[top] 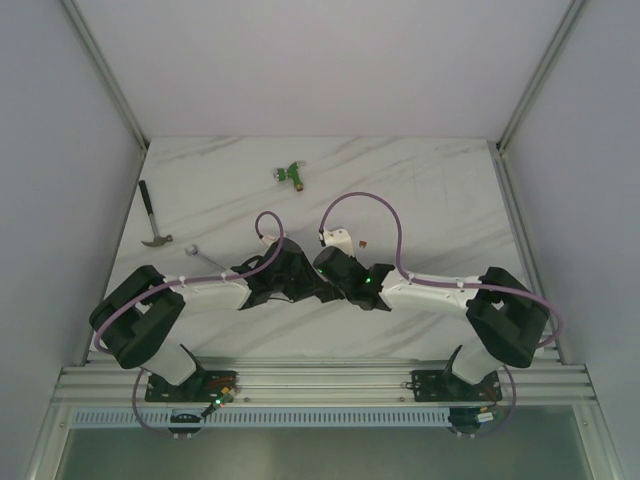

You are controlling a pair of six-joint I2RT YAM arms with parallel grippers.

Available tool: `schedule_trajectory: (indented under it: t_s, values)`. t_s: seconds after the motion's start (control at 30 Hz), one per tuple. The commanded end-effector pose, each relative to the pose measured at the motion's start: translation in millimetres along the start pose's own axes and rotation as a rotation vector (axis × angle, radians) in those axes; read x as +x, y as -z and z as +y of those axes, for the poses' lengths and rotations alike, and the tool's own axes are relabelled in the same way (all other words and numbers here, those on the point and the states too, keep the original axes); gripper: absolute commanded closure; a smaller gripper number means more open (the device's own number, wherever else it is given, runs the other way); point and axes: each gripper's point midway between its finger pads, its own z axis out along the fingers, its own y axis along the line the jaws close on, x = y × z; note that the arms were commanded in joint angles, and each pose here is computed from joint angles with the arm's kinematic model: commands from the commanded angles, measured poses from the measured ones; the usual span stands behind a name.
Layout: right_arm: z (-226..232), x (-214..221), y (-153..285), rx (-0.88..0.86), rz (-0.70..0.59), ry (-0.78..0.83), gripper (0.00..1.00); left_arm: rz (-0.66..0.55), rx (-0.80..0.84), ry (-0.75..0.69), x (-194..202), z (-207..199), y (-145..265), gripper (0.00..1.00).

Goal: Snap on the fuse box
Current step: Install the fuse at the fuse box base.

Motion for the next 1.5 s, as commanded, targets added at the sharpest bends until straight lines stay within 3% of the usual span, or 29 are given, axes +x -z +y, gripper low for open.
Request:
schedule_trajectory:
  t_s: [0.0,0.4,0.73,1.47]
  values:
    - [-21,71,-7,0.044,0.211,0.090,1.00,0.013,-0.088,0.004,7,27,-4,0.56]
    - [-45,95,1,0.102,0.274,0.113,1.00,0.009,-0.099,0.005,7,30,-3,0.56]
    - [-42,61,7,0.037,0.204,0.033,1.00,0.015,-0.113,0.007,9,33,-4,0.57]
    - [-27,115,-6,0.018,0.404,0.186,1.00,0.019,-0.108,-0.002,8,29,-7,0.57]
